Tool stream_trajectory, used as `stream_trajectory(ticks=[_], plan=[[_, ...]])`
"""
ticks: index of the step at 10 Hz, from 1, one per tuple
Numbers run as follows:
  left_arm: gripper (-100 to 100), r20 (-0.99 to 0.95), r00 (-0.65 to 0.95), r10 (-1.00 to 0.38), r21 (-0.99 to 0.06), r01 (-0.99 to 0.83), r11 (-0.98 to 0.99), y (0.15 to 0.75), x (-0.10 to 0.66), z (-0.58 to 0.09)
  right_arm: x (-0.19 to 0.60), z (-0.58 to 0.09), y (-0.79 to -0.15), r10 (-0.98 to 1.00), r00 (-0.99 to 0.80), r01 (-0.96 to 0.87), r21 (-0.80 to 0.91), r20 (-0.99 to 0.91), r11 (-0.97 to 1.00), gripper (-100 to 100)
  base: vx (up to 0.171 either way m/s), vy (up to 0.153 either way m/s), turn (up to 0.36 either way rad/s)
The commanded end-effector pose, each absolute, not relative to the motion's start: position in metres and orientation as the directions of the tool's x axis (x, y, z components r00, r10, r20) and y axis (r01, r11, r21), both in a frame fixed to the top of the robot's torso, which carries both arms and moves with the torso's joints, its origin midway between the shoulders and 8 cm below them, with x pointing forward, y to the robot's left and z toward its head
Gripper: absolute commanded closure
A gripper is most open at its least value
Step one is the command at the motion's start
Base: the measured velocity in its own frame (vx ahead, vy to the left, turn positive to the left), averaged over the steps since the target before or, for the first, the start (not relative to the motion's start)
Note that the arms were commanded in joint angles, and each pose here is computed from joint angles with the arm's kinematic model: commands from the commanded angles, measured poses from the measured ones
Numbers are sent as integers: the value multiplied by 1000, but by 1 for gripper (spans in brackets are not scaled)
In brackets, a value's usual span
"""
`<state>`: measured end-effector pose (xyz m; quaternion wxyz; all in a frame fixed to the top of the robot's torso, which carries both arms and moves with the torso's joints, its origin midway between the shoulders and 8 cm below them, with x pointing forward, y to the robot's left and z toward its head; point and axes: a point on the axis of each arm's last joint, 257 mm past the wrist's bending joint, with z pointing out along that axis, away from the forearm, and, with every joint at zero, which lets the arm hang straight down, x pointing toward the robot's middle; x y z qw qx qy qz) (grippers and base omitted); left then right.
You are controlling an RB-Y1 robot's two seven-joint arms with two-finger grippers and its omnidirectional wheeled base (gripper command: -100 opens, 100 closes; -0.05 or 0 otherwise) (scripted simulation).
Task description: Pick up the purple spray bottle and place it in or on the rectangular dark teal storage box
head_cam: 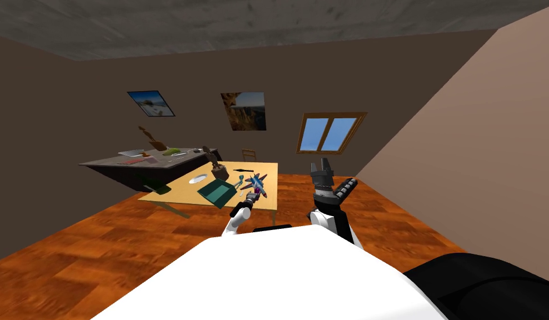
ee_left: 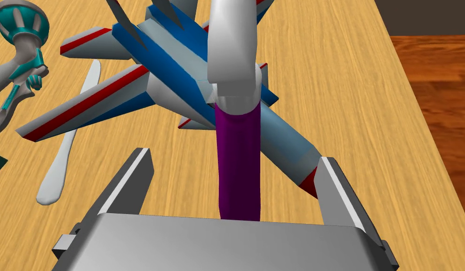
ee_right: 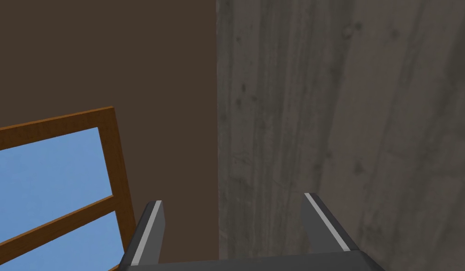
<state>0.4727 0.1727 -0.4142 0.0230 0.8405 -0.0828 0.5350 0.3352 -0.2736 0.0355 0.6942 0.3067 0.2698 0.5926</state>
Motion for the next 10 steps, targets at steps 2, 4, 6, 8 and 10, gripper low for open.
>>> stream_trajectory(ticks=[2, 4, 6, 8, 10], plan=[[-100, 903, 417, -103, -52, -131, -990, 186, 483, -416, 335, 36, -274, 988, 152, -657, 746, -11, 109, 0, -34, 10, -144], [-100, 903, 419, -94, -52, -110, -993, 195, 489, -418, 335, 36, -274, 988, 152, -657, 746, -11, 109, 0, -30, 7, -103], [-100, 904, 422, -73, -49, -66, -997, 212, 502, -420, 335, 36, -274, 988, 152, -657, 746, -11, 109, 0, -44, 7, -204], [100, 903, 421, -79, -51, -78, -996, 207, 500, -421, 335, 35, -274, 988, 152, -657, 746, -11, 110, 0, -11, 3, -18], [100, 904, 421, -77, -49, -78, -996, 206, 500, -421, 335, 35, -274, 988, 152, -657, 746, -11, 110, 0, 0, 0, 0]])
